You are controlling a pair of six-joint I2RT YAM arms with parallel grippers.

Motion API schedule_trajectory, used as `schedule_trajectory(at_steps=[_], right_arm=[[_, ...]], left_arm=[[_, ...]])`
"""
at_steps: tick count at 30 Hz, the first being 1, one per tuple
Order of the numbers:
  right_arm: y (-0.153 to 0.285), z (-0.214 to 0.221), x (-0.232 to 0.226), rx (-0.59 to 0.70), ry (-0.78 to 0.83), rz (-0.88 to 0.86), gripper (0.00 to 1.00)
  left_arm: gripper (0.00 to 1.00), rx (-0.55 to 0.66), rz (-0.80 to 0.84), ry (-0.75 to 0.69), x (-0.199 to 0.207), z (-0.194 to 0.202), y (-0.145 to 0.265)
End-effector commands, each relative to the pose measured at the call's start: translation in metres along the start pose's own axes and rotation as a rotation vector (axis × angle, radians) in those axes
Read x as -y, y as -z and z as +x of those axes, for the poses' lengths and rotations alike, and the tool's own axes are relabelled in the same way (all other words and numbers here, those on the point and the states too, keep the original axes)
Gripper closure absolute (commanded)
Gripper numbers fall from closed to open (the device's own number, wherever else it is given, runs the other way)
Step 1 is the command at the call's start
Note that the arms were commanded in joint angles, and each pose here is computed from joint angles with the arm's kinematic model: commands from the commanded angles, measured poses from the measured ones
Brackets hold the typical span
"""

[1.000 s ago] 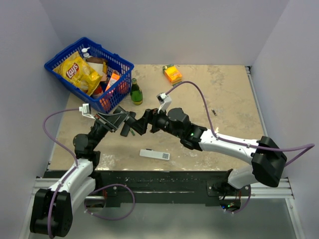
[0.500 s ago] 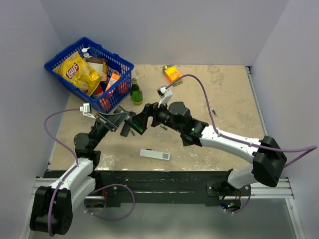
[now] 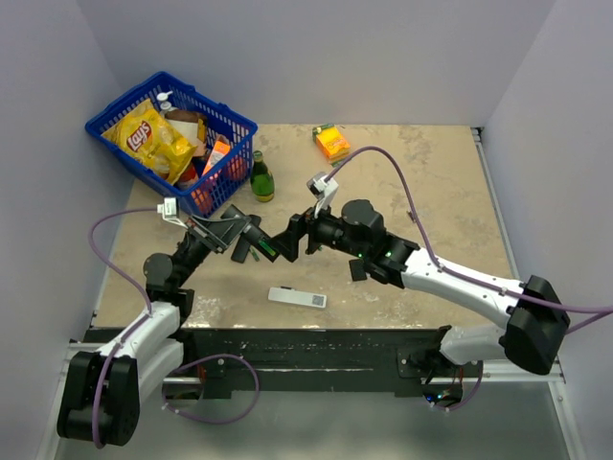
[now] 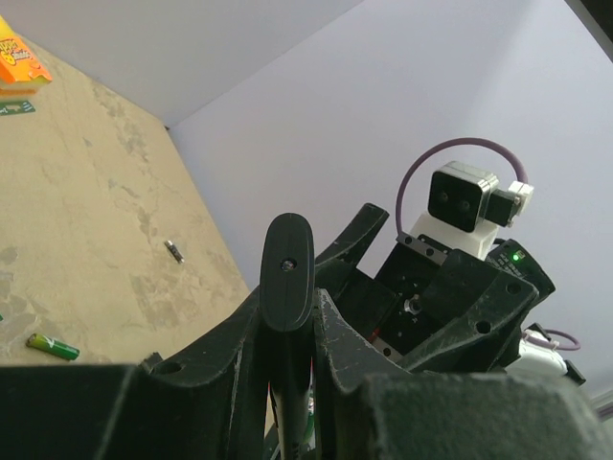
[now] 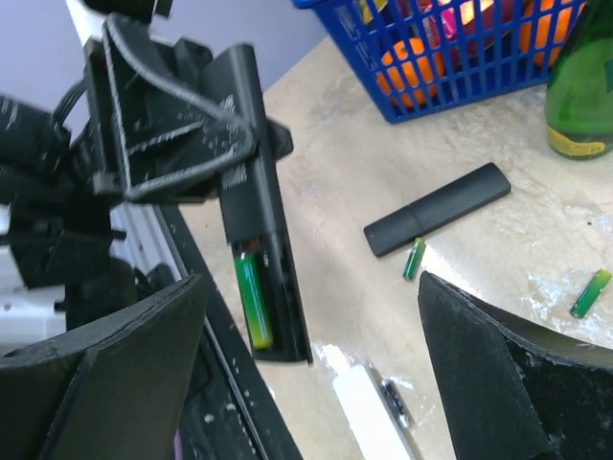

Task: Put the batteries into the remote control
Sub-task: Load the battery into the remote control, then adjust the battery in the remote control.

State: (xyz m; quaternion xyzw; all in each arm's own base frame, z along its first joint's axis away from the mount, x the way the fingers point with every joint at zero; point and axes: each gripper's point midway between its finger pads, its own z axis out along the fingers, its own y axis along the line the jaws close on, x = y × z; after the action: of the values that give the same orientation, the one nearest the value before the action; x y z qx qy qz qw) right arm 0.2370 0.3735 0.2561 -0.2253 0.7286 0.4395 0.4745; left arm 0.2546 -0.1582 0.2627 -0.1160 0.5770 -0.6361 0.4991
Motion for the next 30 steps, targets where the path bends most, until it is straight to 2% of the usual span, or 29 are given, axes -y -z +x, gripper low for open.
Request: schedule_trajectory(at_steps=[1, 13, 30], right_arm=[[0.017, 0.002, -0.001, 0.005, 0.05, -0.088, 0.06], [0.014, 0.024, -0.007, -0.066, 0.062, -0.169, 0.08], [-0.001, 0.037, -0.003, -0.111, 0.056, -0.175, 0.11]], left_arm=[[1.0, 0.005, 0.102, -0.056, 0.029, -0.008, -0.005], [1.0, 0.008, 0.114, -0.067, 0.034, -0.01, -0.005], [1.0, 0.008, 0.135, -0.077, 0.041, -0.01, -0.004]])
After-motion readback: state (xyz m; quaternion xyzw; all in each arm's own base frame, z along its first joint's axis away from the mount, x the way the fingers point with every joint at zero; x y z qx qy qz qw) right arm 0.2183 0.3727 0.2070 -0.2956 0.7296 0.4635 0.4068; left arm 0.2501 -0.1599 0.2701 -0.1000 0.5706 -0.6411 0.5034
